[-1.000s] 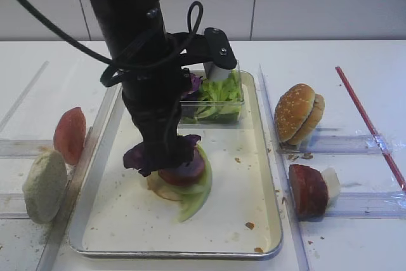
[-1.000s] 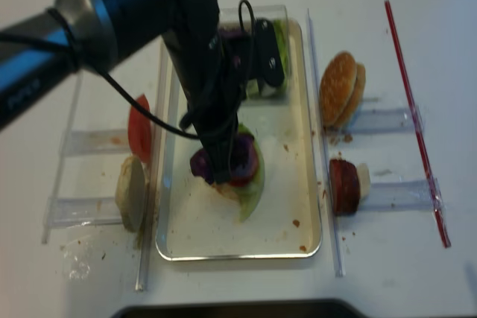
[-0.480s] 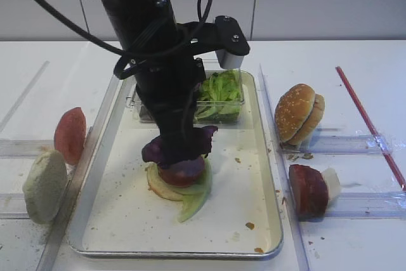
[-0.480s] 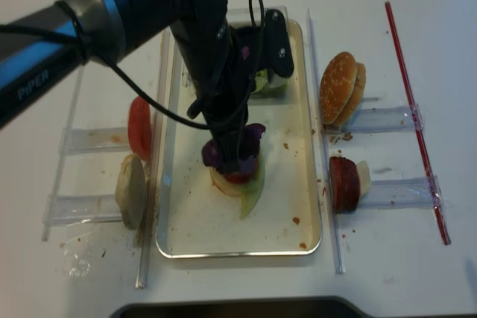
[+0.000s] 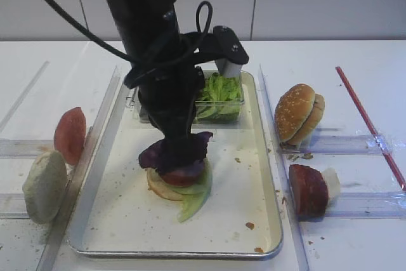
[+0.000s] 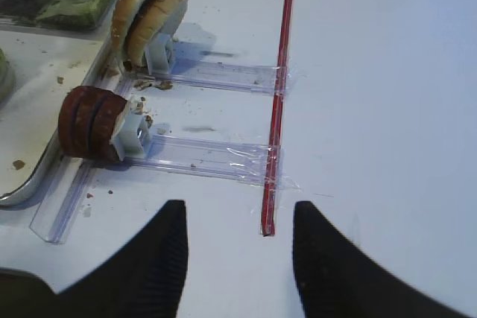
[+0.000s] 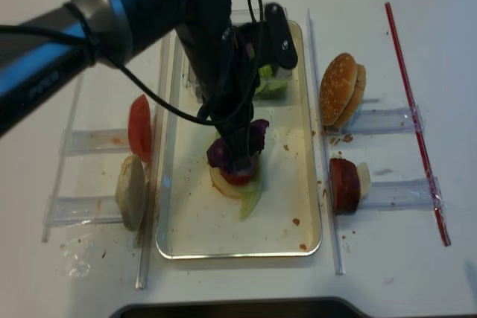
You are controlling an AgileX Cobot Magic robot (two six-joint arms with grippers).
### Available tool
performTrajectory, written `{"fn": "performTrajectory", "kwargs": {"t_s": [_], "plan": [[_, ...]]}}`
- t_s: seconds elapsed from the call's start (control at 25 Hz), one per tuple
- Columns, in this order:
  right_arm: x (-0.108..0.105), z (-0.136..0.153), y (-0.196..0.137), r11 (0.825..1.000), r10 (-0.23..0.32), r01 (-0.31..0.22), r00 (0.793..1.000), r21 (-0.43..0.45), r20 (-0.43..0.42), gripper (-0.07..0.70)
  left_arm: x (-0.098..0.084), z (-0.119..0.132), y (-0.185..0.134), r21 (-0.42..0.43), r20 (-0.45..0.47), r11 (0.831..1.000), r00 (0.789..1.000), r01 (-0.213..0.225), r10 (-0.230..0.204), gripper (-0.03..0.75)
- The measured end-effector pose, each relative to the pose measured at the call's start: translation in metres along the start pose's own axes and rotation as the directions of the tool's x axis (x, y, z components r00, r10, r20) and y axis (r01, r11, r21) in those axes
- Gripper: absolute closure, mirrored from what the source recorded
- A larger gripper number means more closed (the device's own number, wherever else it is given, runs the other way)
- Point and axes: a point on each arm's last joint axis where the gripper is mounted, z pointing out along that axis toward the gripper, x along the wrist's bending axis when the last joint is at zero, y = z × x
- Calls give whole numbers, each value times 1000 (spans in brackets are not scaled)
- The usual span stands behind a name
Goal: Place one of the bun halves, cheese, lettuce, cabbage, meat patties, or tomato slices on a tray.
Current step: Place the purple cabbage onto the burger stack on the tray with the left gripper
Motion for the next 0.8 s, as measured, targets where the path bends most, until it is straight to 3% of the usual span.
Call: {"fn": "performTrajectory", "kwargs": {"t_s": [0.12,0.8], "plan": [[0,0,0,1000,0,0,1000,0,0,288,3,15,-1,60,11,998,1000,9,-10,721],[-1,0,0,1000,13,-13,1000,-1,8,288,2,16,2,50,5,998,999,33,-33,721]]}}
